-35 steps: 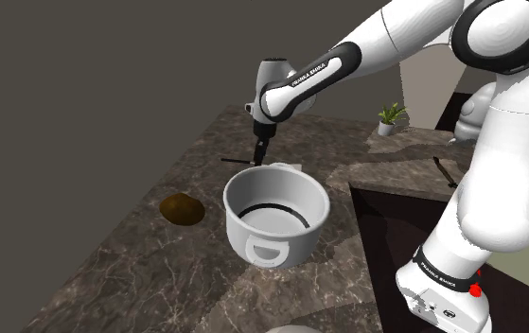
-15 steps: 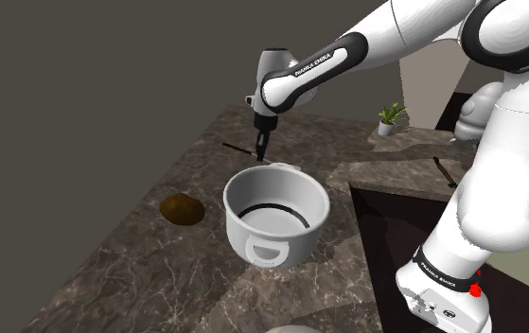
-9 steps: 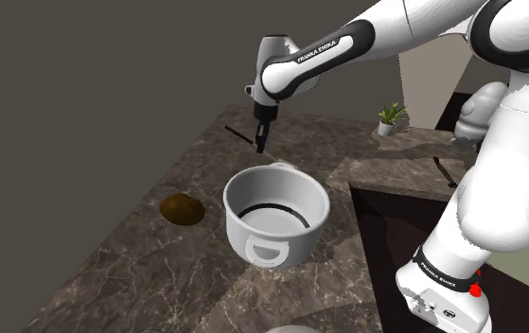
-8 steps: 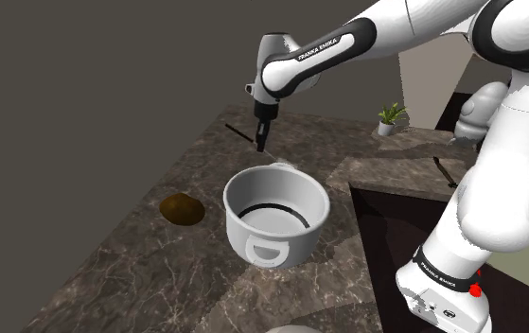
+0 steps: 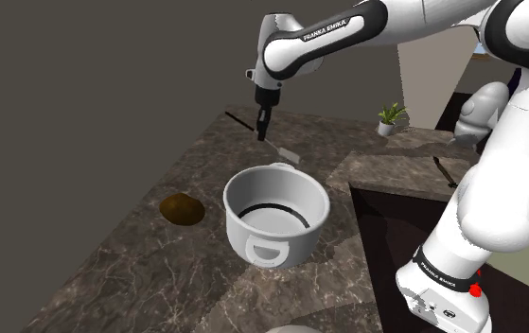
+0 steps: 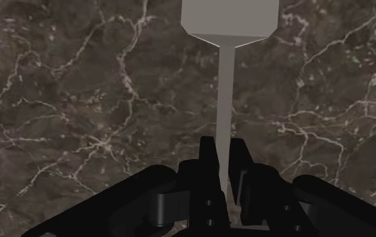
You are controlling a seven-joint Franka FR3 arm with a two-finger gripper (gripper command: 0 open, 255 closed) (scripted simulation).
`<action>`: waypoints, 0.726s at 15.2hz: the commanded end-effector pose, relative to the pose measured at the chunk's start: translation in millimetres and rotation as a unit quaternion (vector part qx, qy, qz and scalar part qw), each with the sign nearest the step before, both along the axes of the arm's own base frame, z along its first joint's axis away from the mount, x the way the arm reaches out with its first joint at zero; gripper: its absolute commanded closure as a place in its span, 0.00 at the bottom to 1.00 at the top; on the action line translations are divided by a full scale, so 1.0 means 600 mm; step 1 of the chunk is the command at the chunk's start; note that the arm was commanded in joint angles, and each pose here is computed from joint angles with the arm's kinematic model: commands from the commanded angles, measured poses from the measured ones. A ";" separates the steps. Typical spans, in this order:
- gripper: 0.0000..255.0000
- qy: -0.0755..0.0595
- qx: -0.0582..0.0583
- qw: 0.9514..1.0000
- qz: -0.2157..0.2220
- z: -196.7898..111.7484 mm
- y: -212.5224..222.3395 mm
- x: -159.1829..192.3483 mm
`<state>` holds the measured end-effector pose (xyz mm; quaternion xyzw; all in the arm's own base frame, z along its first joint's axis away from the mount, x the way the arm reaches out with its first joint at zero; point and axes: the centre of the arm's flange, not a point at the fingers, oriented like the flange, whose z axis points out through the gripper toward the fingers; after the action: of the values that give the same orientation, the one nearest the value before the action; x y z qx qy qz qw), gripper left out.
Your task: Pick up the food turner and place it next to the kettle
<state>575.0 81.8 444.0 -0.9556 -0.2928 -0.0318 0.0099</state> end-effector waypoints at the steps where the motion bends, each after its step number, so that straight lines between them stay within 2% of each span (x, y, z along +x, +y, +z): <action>1: 1.00 0.000 0.000 1.000 0.000 0.018 0.000 0.001; 11: 1.00 0.000 0.000 1.000 0.000 0.106 0.000 0.001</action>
<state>576.3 80.7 502.3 -0.9556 -0.2928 -0.0319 0.0099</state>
